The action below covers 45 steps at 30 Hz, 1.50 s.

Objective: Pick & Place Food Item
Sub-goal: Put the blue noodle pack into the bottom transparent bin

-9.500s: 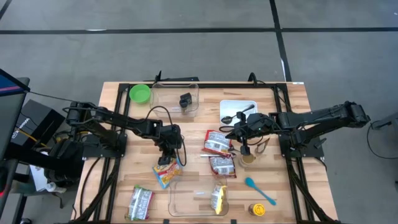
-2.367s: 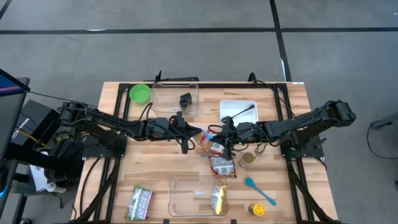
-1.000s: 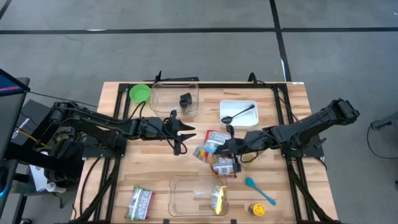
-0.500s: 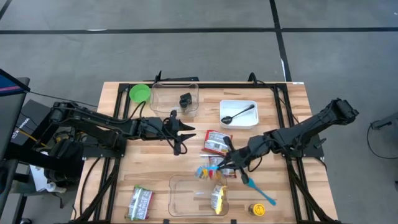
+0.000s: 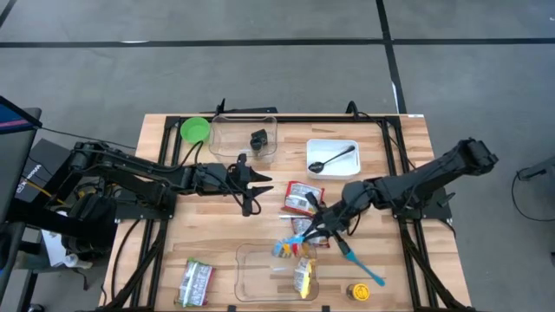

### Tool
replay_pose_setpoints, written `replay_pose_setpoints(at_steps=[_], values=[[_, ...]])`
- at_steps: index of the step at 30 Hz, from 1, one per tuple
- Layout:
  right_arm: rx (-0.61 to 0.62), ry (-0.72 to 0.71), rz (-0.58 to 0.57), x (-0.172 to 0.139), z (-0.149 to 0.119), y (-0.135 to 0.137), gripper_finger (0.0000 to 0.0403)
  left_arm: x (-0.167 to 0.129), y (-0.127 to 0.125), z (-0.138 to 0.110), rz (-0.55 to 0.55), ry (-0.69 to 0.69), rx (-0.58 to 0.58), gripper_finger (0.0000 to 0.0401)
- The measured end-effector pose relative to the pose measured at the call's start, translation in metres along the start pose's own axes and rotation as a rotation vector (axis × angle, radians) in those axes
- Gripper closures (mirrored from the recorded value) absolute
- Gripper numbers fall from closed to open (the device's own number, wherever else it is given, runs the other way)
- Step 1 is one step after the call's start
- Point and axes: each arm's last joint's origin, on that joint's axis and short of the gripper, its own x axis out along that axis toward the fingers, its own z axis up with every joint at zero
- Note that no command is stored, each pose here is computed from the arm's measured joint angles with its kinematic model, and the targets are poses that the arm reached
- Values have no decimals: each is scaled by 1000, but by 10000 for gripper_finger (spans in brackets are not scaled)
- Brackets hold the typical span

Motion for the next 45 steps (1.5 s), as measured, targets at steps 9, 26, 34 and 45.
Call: replay_pose_setpoints(at_steps=[9, 26, 34, 45], values=[[-11, -24, 6, 1, -3, -11, 403, 0, 0, 0, 0, -2, -1, 292], [38, 86, 51, 60, -24, -19, 403, 0, 0, -4, 3, 34, 7, 292], [74, 184, 79, 78, -37, -17, 403, 0, 0, -4, 3, 37, 7, 292], [130, 358, 132, 74, -51, -4, 403, 0, -1, -5, -13, 47, -2, 292]])
